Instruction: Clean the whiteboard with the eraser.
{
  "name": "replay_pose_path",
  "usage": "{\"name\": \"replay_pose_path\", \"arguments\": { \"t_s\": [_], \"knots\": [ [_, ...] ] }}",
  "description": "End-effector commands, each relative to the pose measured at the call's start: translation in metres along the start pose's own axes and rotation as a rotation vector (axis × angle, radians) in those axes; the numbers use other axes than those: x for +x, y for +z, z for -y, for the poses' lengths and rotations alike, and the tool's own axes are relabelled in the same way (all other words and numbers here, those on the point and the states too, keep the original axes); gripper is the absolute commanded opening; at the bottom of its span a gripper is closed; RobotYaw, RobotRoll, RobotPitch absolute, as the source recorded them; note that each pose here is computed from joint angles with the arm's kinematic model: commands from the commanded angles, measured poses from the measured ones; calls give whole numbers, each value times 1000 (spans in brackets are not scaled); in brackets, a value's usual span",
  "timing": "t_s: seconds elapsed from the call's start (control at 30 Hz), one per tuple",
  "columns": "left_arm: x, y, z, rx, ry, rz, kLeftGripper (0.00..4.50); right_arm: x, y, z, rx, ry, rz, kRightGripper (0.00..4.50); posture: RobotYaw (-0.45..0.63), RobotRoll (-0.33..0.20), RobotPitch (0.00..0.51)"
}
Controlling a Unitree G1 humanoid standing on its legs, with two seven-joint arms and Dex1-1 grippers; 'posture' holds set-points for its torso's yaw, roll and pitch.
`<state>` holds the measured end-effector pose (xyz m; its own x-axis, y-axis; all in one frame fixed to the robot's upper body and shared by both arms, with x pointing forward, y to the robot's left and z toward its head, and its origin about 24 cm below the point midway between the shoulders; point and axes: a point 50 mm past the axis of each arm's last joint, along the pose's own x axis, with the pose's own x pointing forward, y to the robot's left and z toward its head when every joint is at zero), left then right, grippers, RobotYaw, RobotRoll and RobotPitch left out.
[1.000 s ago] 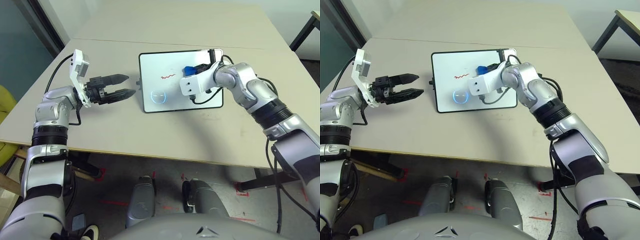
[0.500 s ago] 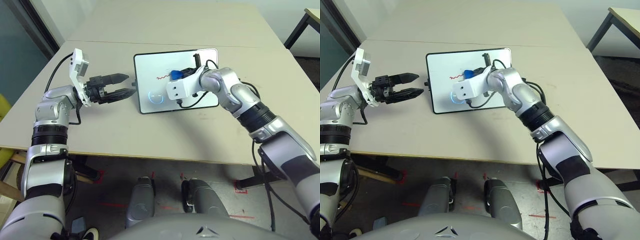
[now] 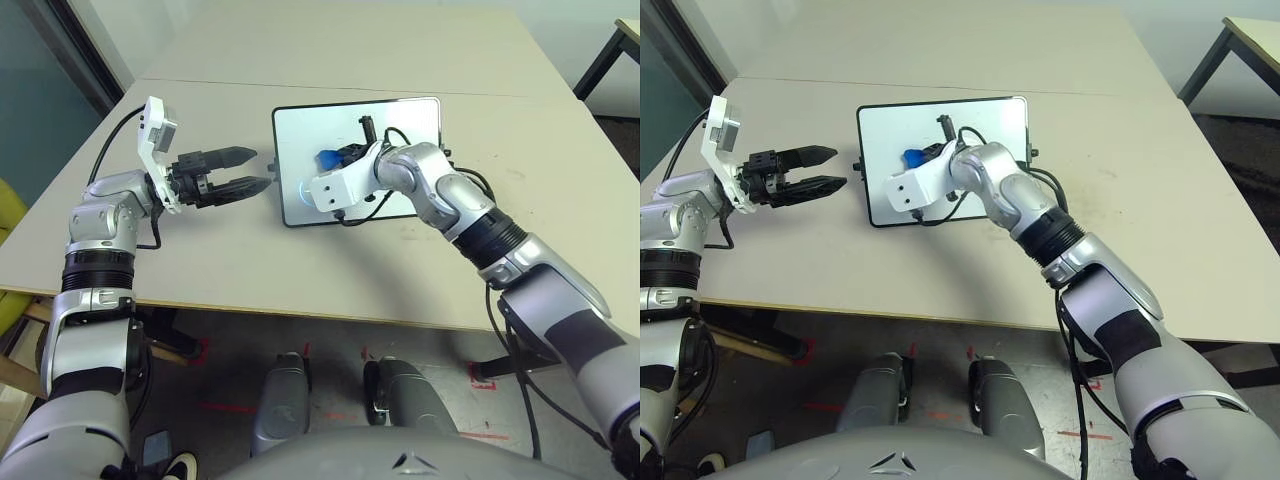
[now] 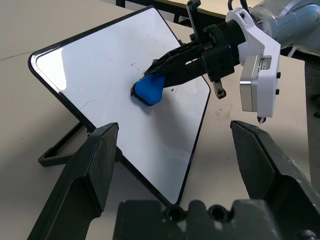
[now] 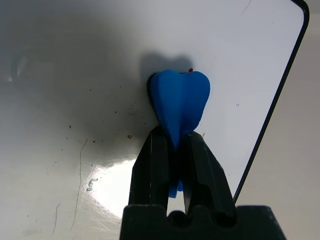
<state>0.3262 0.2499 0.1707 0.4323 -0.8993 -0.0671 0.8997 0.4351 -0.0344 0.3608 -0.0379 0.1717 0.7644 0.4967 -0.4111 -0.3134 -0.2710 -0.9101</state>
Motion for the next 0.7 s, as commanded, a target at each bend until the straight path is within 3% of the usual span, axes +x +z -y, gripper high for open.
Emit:
{"name": "replay_pose_path", "arguments": {
  "t_s": [0.03, 0.4, 0.7],
  "knots": [
    [0, -2, 1, -5, -8, -7, 4500, -1, -15, -8, 8, 45, -46, 159, 214, 0, 99],
    [2, -1, -1, -4, -11, -6, 4500, -21, -52, -7, 7, 48, -153, 159, 195, 0, 97],
    [1, -1, 0, -5, -8, -5, 4500, -12, -29, -5, 5, 43, -83, 159, 209, 0, 98]
  ]
}}
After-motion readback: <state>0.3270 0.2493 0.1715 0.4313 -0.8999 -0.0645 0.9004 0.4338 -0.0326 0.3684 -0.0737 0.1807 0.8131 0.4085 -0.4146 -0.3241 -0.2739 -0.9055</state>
